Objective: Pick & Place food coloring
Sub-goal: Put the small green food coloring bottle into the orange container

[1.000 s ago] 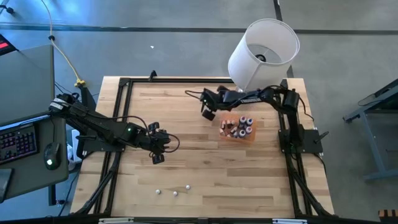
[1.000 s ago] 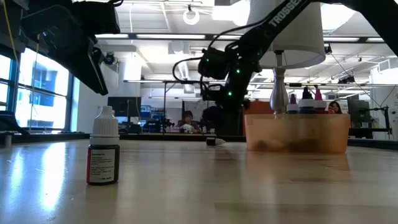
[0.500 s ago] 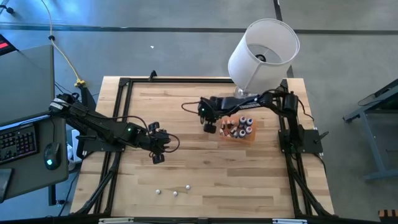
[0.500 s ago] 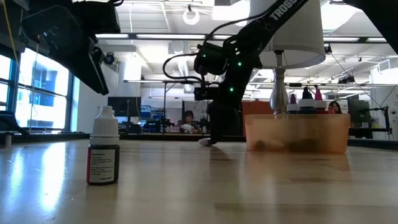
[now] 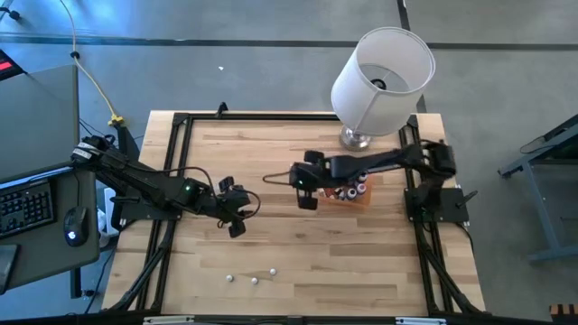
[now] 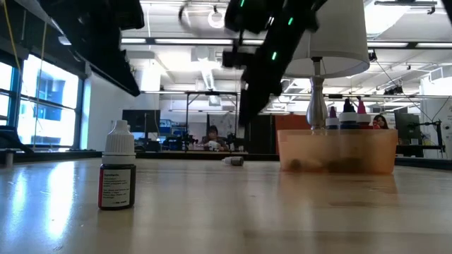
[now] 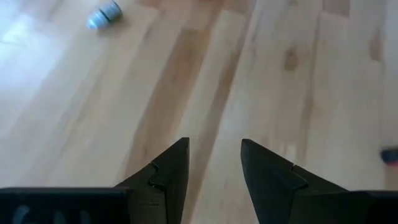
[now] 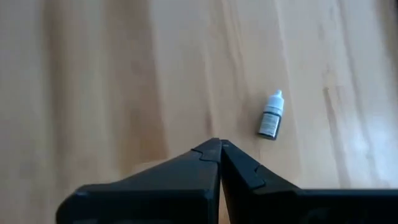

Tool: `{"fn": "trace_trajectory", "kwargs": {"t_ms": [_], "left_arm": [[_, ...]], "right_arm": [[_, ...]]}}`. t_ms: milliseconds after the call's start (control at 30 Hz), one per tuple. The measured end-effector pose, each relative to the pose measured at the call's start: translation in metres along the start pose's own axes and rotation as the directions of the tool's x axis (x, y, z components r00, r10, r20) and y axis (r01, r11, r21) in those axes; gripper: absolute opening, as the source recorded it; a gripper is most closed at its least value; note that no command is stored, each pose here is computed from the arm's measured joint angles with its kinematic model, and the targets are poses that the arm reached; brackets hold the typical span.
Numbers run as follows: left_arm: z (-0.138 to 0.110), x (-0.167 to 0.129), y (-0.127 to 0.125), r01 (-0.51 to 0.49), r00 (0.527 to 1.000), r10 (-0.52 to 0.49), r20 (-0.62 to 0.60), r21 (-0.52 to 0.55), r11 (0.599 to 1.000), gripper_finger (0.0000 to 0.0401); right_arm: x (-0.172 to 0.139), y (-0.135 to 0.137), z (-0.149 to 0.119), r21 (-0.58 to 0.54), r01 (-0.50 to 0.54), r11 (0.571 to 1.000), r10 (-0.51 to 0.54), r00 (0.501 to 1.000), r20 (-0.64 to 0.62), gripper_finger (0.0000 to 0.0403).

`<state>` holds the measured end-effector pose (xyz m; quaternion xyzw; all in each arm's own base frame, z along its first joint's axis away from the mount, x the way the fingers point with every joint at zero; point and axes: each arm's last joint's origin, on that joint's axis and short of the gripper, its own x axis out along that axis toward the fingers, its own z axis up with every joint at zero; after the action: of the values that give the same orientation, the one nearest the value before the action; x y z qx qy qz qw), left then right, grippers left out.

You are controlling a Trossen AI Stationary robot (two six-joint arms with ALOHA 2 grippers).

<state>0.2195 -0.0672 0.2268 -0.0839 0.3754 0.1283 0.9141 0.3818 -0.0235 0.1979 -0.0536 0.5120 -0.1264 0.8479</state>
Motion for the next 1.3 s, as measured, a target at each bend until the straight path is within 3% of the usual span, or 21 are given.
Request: {"fn": "trace_trajectory", "kwargs": {"t_ms": [200, 333, 400, 467, 567, 733, 833, 1033, 1300], "left_arm": [[0.009, 0.019, 0.008, -0.116, 0.992, 0.112, 0.062, 0.05, 0.992, 0.0143], [0.025, 0.052, 0.021, -0.029, 0.997, 0.029, 0.073, 0.0, 1.0, 0.0143], [0.035, 0.074, 0.03, 0.032, 0.994, -0.036, 0.104, 0.035, 0.999, 0.0143], [0.042, 0.09, 0.045, 0.025, 0.989, -0.036, 0.141, 0.08, 0.996, 0.0143], [0.053, 0.111, 0.07, 0.005, 0.984, -0.024, 0.179, 0.109, 0.994, 0.0143], [0.078, 0.137, 0.103, 0.043, 0.992, -0.058, 0.114, 0.13, 0.991, 0.0143], [0.092, 0.148, 0.115, 0.022, 0.999, -0.026, 0.027, 0.137, 0.99, 0.0143], [0.115, 0.162, 0.116, 0.022, 0.993, 0.005, -0.117, 0.232, 0.972, 0.0143], [0.137, 0.181, 0.116, -0.012, 0.99, 0.05, -0.129, 0.284, 0.959, 0.0175]], "right_arm": [[-0.077, 0.034, -0.005, -0.035, 0.002, 0.999, 0.001, 0.997, 0.083, 0.0001], [-0.12, 0.051, -0.022, -0.056, -0.028, 0.998, 0.032, 0.997, 0.075, 0.0001], [-0.135, 0.059, -0.033, -0.04, -0.026, 0.999, 0.03, 0.994, 0.104, 0.0001], [-0.143, 0.066, -0.049, -0.023, -0.02, 1.0, 0.023, 0.99, 0.14, 0.0001], [-0.144, 0.075, -0.079, 0.016, -0.078, 0.997, 0.074, 0.978, 0.197, 0.0001], [-0.131, 0.081, -0.124, 0.08, -0.209, 0.975, 0.17, 0.925, 0.34, 0.0001], [-0.124, 0.08, -0.143, 0.095, -0.273, 0.957, 0.21, 0.882, 0.422, 0.0001], [-0.116, 0.073, -0.167, 0.111, -0.34, 0.934, 0.238, 0.822, 0.517, 0.0001], [-0.112, 0.071, -0.178, 0.108, -0.383, 0.917, 0.265, 0.79, 0.552, 0.0002]]}}
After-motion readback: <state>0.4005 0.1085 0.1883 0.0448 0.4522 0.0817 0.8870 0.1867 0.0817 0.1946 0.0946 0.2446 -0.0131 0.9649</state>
